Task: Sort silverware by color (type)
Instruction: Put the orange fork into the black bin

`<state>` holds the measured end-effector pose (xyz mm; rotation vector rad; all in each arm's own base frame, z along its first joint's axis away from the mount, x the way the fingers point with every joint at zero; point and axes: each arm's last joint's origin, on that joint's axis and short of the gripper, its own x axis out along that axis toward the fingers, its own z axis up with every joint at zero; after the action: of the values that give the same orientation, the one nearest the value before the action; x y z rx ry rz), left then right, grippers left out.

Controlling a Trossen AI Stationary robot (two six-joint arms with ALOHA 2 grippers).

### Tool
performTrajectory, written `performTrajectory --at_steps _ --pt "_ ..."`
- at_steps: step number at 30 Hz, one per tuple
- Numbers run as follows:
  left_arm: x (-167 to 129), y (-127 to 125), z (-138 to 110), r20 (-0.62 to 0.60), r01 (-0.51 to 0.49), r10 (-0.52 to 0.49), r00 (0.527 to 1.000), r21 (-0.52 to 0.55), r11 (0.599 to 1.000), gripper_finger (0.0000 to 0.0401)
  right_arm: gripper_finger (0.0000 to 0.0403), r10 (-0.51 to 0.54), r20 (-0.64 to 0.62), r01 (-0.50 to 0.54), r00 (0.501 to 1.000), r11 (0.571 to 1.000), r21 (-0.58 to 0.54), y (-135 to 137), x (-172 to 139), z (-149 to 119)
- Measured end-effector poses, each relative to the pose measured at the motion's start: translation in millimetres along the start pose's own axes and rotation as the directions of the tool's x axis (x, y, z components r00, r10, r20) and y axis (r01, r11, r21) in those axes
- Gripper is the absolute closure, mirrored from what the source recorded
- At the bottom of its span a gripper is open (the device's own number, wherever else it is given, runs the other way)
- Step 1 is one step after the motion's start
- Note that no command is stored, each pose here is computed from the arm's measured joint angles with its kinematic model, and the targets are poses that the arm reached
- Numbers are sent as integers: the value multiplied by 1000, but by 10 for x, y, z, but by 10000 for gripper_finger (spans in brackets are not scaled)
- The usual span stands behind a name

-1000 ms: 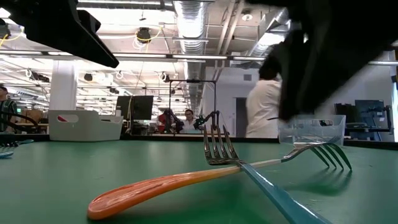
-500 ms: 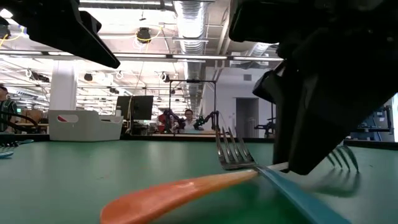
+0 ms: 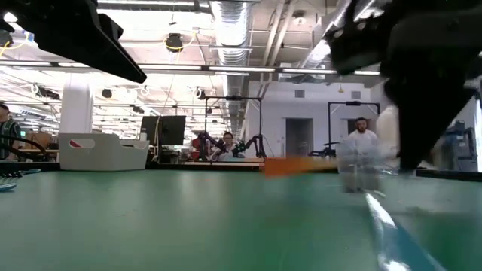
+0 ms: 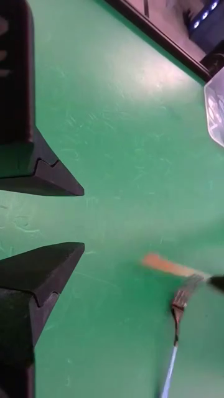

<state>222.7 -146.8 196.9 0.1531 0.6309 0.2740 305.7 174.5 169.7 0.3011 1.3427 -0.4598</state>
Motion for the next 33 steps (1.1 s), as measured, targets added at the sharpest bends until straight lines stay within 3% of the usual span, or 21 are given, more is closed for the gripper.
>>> performTrajectory --at_steps 5,10,16,22,26,33 --pt "0 0 -1 -2 2 -2 1000 1 1000 282 389 -78 -6 77 997 977 198 -229 -393 -127" --pt "0 7 -15 -13 -3 3 1000 -1 1000 282 384 -162 -14 157 987 921 356 -468 -808 -389" --pt "-2 34 -64 -52 -26 25 998 -12 1000 282 384 -105 -154 165 983 873 459 -520 -1114 -814" --pt "-4 52 -90 -72 -44 42 997 -30 999 282 380 -64 -276 200 959 843 500 -426 -1224 -1249" --pt "-4 53 -90 -71 -45 43 997 -29 999 282 371 -49 -288 214 956 789 575 -386 -1245 -1470" --pt "-4 54 -89 -68 -50 48 997 -28 998 282 365 26 -254 131 967 805 579 -242 -1107 -1563"
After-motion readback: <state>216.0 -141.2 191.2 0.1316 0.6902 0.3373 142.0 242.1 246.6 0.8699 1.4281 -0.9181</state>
